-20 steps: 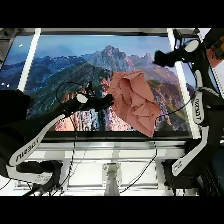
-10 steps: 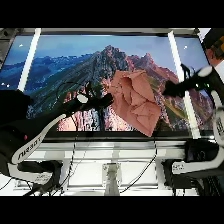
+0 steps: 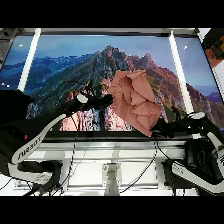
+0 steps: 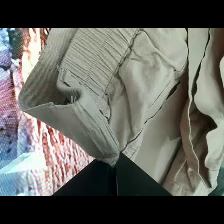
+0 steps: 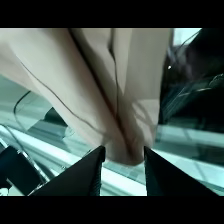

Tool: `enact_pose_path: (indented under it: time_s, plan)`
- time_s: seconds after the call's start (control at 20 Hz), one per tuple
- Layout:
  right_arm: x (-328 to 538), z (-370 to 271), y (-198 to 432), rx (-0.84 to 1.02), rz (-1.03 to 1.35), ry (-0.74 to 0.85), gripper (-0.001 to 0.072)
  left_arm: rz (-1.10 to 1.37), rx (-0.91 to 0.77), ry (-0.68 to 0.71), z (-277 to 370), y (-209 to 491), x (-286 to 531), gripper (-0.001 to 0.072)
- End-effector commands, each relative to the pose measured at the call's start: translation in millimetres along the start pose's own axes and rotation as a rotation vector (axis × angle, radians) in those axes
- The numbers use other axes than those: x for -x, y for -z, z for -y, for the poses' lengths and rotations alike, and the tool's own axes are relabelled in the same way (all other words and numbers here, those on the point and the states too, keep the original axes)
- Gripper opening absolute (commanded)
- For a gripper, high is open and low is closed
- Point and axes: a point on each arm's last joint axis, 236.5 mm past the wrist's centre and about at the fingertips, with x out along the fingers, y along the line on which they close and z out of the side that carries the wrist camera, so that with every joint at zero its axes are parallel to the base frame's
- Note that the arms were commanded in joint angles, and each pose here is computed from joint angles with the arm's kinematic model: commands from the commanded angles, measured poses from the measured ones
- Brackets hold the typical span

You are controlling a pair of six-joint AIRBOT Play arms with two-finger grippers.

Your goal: Fold the clothes and pants, and hang the long-sleeved shirts on hangers.

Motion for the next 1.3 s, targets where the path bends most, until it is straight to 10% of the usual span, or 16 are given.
enact_pose_path:
  time_s: [0.0, 0.95, 1.25]
  plan:
    - [-11.1, -0.5, 20.0, 0.039, -0.037, -0.040, 0.0286, -0.001, -0.007, 0.000, 0.4, 0.3, -0.2, 0.0010]
    - [-2.5, 8.6, 3.5, 0.079, -0.031, 0.024, 0.0367, -0.026, -0.007, 0.005, 1.3, 6.3, -0.1, 0.0011]
    - [-7.0, 6.9, -13.9, 0.047, 0.027, 0.002, 0.0228, -0.026, -0.007, 0.004, 1.1, 6.2, -0.2, 0.0011]
